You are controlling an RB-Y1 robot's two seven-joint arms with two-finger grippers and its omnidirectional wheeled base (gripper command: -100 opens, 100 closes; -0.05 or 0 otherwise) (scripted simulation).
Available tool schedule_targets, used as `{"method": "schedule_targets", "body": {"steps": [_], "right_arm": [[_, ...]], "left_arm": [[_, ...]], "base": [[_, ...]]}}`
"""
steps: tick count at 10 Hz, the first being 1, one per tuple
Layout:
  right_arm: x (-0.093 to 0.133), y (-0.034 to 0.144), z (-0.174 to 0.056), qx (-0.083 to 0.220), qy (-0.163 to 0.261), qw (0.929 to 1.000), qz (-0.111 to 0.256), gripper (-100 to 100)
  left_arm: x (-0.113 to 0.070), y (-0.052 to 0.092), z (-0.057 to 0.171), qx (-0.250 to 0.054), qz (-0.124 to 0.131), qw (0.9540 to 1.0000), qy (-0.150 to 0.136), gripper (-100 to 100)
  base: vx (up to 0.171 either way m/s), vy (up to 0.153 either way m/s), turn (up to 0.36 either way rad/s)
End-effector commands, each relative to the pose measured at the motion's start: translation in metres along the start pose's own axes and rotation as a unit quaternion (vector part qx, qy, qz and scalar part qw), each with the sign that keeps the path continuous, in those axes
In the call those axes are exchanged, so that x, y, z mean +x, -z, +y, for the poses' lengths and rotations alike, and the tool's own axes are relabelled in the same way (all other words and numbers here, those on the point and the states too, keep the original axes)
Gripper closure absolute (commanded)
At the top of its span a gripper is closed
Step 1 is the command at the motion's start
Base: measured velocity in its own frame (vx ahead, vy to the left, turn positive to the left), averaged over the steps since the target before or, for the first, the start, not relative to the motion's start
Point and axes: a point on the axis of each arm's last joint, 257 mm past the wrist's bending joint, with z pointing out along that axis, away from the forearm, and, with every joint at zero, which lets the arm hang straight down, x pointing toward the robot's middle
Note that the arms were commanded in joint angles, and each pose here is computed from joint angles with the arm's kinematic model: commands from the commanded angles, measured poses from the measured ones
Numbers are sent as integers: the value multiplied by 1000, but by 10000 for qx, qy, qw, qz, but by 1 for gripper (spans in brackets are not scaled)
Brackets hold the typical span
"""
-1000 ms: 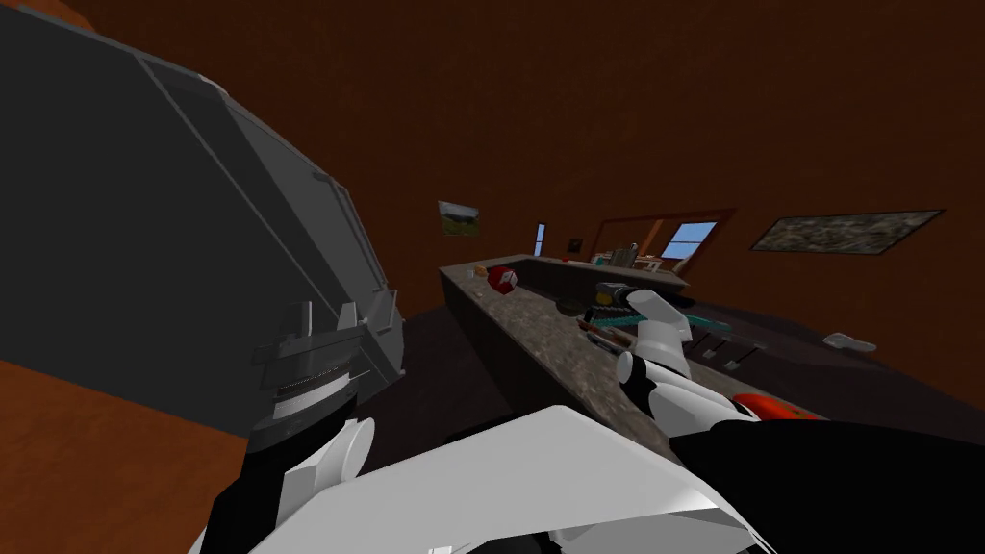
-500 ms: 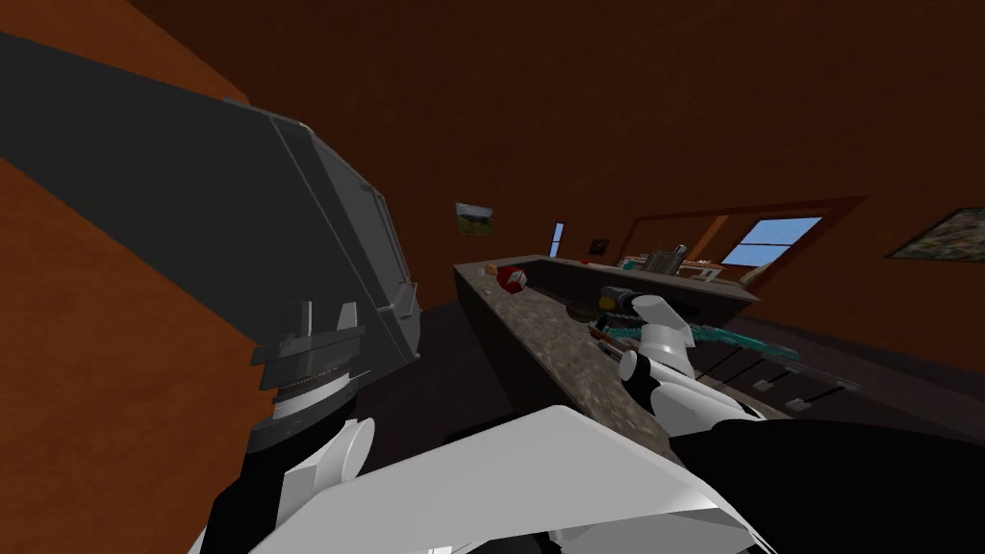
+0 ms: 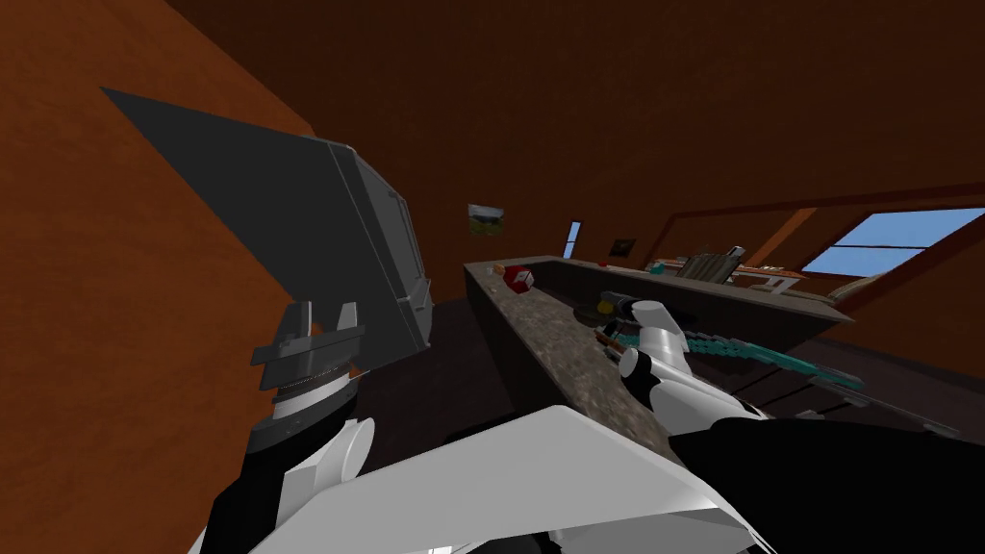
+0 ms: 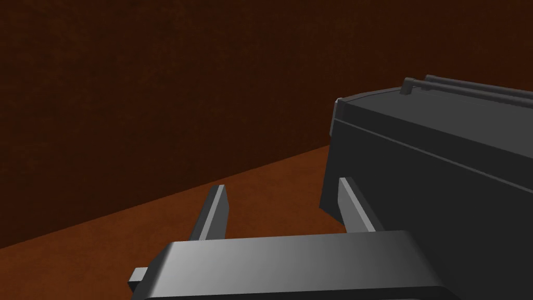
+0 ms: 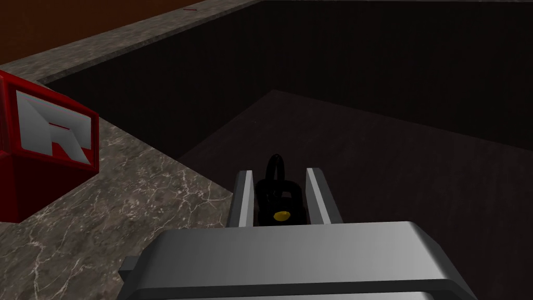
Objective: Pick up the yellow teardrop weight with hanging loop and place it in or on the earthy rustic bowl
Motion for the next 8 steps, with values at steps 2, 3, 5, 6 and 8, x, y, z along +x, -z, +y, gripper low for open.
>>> {"method": "schedule_targets", "body": {"steps": [2,3,5,6,8], "right_arm": [[-22,-5,2,-26,-299,9995,-118,100],[-26,-7,2,-26,-355,9993,-145,100],[-26,-7,1,-16,-320,9994,-136,-100],[-26,-7,1,-16,-319,9994,-136,-100],[-26,-7,1,-16,-319,9994,-136,-100]], "left_arm": [[0,0,0,0,0,10000,0,0],[0,0,0,0,0,10000,0,0],[0,0,0,-1,0,10000,-1,0],[0,0,0,-1,0,10000,-1,0],[0,0,0,-1,0,10000,-1,0]], "base": [[-87,-80,186],[-86,-85,151],[-21,-21,15],[0,0,0],[0,0,0]]}}
